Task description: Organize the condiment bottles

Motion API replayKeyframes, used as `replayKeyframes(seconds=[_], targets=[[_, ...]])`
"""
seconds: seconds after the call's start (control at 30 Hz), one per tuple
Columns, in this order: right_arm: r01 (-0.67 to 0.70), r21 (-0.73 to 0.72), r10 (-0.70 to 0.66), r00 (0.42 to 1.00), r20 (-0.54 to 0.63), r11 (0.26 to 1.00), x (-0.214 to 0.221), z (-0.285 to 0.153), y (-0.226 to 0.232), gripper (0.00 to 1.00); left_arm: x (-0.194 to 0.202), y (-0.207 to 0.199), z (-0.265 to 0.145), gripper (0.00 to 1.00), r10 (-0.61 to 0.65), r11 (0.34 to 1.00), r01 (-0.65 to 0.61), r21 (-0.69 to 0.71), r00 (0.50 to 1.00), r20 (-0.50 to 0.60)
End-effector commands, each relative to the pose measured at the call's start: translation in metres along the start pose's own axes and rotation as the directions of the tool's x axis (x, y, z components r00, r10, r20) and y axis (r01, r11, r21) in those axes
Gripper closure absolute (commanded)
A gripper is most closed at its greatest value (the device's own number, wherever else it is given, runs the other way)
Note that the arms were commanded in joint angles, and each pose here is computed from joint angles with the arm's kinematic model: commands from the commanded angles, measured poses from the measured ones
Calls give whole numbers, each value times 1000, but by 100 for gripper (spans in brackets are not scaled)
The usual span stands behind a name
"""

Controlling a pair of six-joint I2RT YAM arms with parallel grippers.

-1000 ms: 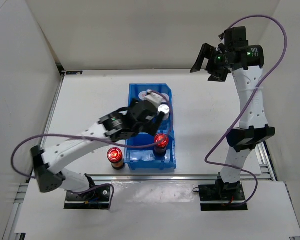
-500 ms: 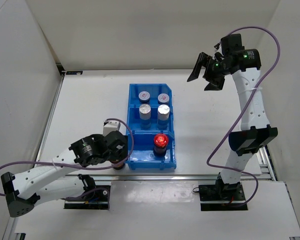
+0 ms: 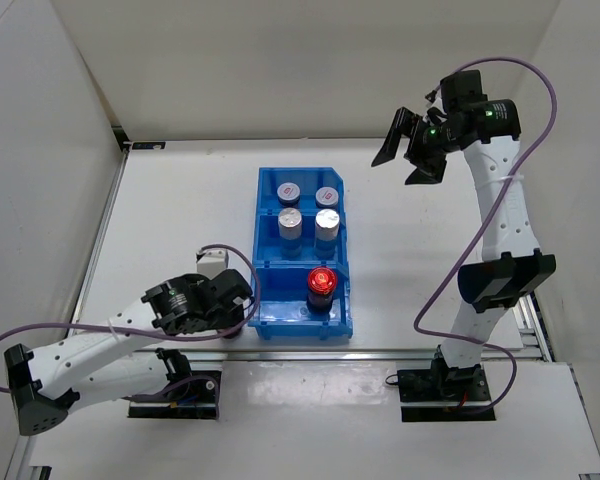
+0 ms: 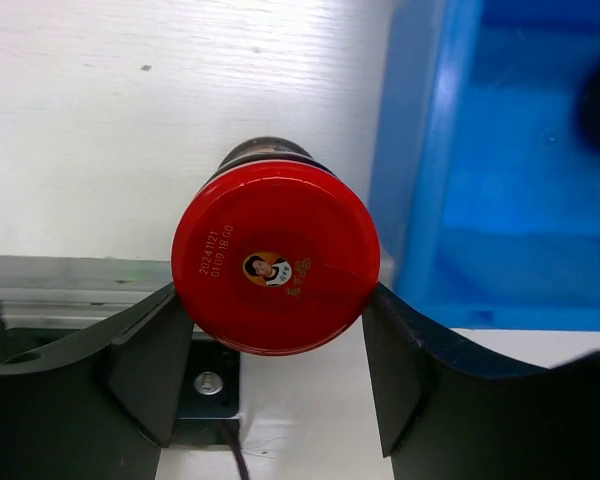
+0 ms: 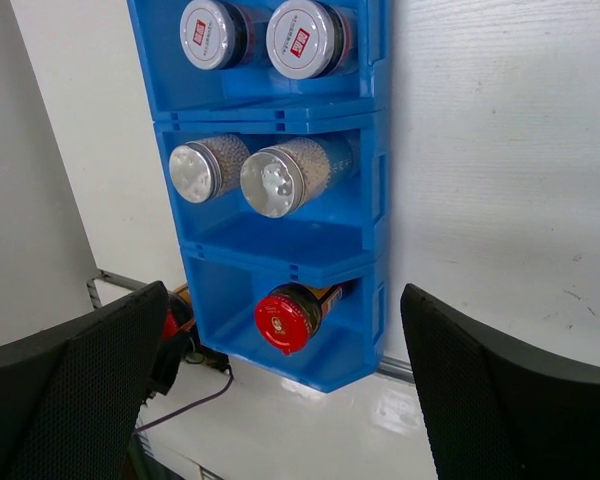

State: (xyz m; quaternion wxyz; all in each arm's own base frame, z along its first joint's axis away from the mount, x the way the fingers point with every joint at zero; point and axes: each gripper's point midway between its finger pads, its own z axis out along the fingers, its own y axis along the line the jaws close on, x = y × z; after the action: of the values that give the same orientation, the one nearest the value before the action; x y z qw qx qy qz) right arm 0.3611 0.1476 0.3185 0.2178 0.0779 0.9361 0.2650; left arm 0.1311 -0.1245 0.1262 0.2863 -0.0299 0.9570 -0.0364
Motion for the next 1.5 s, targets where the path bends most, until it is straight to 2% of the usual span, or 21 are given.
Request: replayKeyframes(seconds=[0.0, 0.03, 0.17, 0.2, 0.27, 0.3, 0.37, 0.4, 0.43, 0.7, 0.87, 0.93, 1.03, 1.17, 1.27, 1.37, 1.4, 1.43, 1.47], targets=[[-24, 17, 25, 996, -85, 1000, 32, -21, -2, 0, -45, 7, -26, 86, -68, 997, 74, -34, 986, 154], [-20, 13, 21, 997, -78, 1000, 33, -25, -1, 0, -61, 2, -39, 89, -92, 995, 96, -10, 977, 191], [-21, 14, 22, 996, -81, 1000, 34, -24, -2, 0, -109, -4, -70, 89, -95, 994, 108, -23, 943, 318], [-25, 18, 26, 996, -88, 1000, 35, -22, -4, 0, -117, -8, -73, 89, -57, 997, 72, -33, 941, 333], [-25, 10, 26, 995, -92, 1000, 36, -22, -2, 0, -146, -31, -93, 89, -74, 997, 57, 55, 914, 398], [-26, 10, 27, 995, -93, 1000, 38, -23, -3, 0, -153, -39, -96, 89, 5, 998, -33, 59, 909, 416], [-31, 16, 32, 994, -103, 999, 42, -23, -5, 0, -164, -69, -101, 89, 53, 979, -133, 151, 894, 446], [-31, 16, 32, 994, -103, 999, 42, -23, -5, 0, -164, -78, -103, 89, 35, 971, -135, 196, 895, 444], [-24, 8, 24, 996, -88, 1000, 40, -26, -3, 0, -160, -89, -102, 89, 86, 954, -198, 224, 900, 428], [-25, 37, 29, 996, -85, 999, 44, -26, -9, 0, -133, -125, -86, 89, 170, 904, -300, 306, 907, 386], [-22, 44, 25, 997, -74, 999, 43, -27, -11, 0, -114, -138, -51, 89, 196, 885, -331, 326, 902, 385], [-13, 46, 17, 996, -82, 999, 45, -25, -13, 0, -98, -147, -31, 89, 233, 874, -351, 337, 910, 344], [-19, 16, 21, 994, -106, 1000, 49, -25, -8, 0, -85, -149, -11, 89, 266, 880, -356, 315, 918, 295], [-8, -11, 7, 994, -107, 1000, 48, -22, -5, 0, -77, -148, 9, 89, 284, 889, -362, 280, 916, 284], [-13, -18, 11, 993, -119, 1000, 47, -17, -5, 0, -79, -149, 12, 80, 288, 885, -375, 276, 907, 306], [-9, -25, 6, 991, -131, 1000, 50, -16, -5, 0, -81, -151, 12, 61, 299, 879, -390, 276, 900, 318], [-6, -37, 2, 992, -127, 999, 48, -16, -2, 0, -83, -150, 7, 35, 295, 879, -388, 279, 899, 322], [3, -38, -7, 992, -127, 999, 48, -16, -3, 0, -84, -147, 7, 25, 300, 883, -389, 263, 899, 320], [5, -54, -12, 992, -125, 999, 50, -19, 1, 0, -85, -145, 4, 20, 298, 883, -388, 265, 898, 322]])
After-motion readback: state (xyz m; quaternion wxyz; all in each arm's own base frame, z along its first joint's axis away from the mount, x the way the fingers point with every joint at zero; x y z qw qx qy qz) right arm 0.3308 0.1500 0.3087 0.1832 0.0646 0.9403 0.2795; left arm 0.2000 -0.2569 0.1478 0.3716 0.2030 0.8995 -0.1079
